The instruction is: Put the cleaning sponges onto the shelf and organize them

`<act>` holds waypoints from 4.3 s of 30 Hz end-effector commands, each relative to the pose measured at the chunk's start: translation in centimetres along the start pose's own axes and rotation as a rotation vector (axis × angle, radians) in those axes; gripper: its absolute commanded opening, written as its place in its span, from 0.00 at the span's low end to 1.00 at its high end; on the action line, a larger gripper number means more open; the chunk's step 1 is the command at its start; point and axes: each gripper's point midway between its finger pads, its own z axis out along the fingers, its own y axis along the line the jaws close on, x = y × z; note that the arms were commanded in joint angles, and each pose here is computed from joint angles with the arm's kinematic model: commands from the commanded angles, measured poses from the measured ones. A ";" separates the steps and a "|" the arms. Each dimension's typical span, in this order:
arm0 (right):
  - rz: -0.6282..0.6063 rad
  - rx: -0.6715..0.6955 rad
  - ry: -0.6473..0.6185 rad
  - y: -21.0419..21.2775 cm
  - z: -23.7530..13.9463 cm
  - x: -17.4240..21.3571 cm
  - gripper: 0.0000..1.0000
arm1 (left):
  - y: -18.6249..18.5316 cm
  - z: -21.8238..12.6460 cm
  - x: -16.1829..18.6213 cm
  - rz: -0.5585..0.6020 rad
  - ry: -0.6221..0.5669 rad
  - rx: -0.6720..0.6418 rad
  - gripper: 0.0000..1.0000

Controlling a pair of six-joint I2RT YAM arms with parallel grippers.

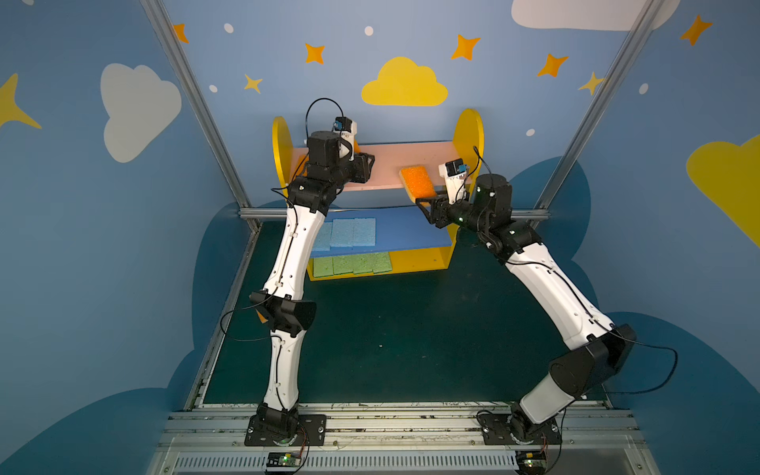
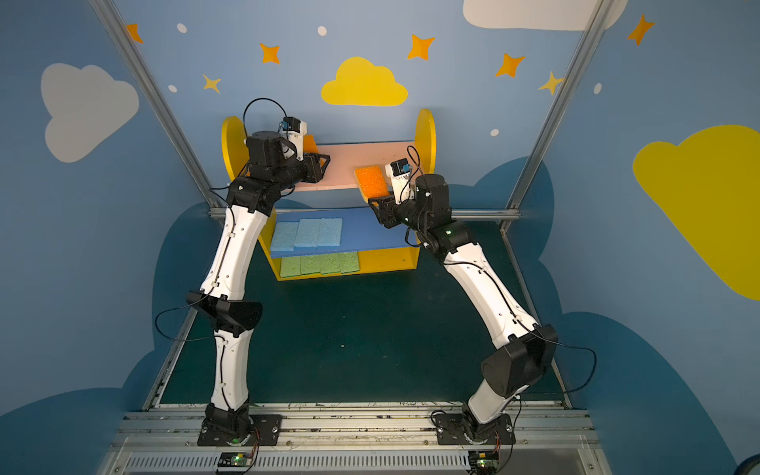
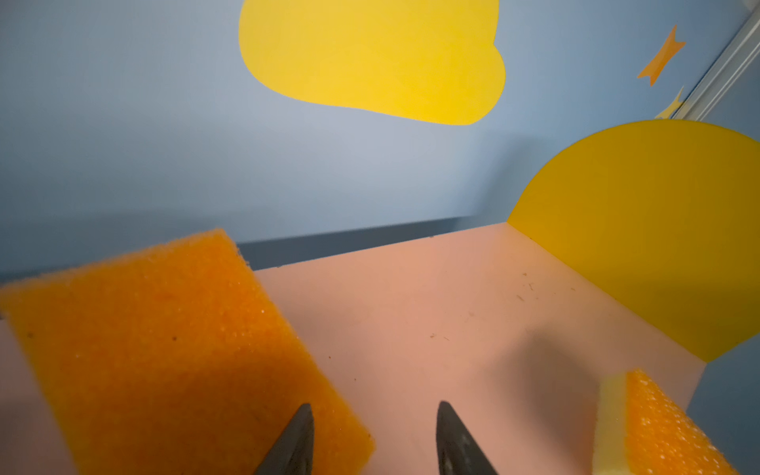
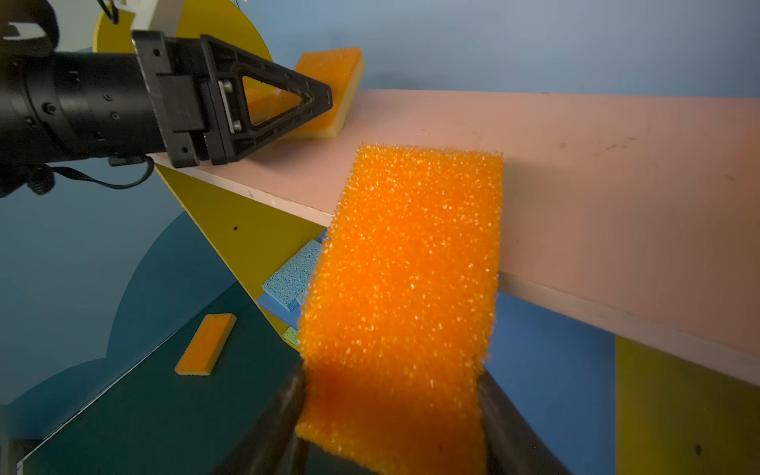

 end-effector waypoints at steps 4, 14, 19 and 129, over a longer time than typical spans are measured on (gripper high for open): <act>0.015 0.015 -0.056 0.4 -2.7 -1.6 0.55 | -2.9 -0.4 7.0 -0.013 0.272 0.043 0.46; 0.026 0.029 -0.055 0.6 -4.2 -1.3 0.54 | -5.7 -2.8 5.9 -0.014 0.263 0.075 0.43; 0.022 0.039 -0.063 0.5 -4.5 -1.5 0.54 | -8.8 -6.1 3.1 0.011 0.188 0.143 0.43; -0.611 0.097 0.116 6.1 8.6 -1.6 0.55 | -4.2 -19.4 21.2 -0.269 0.168 0.070 0.90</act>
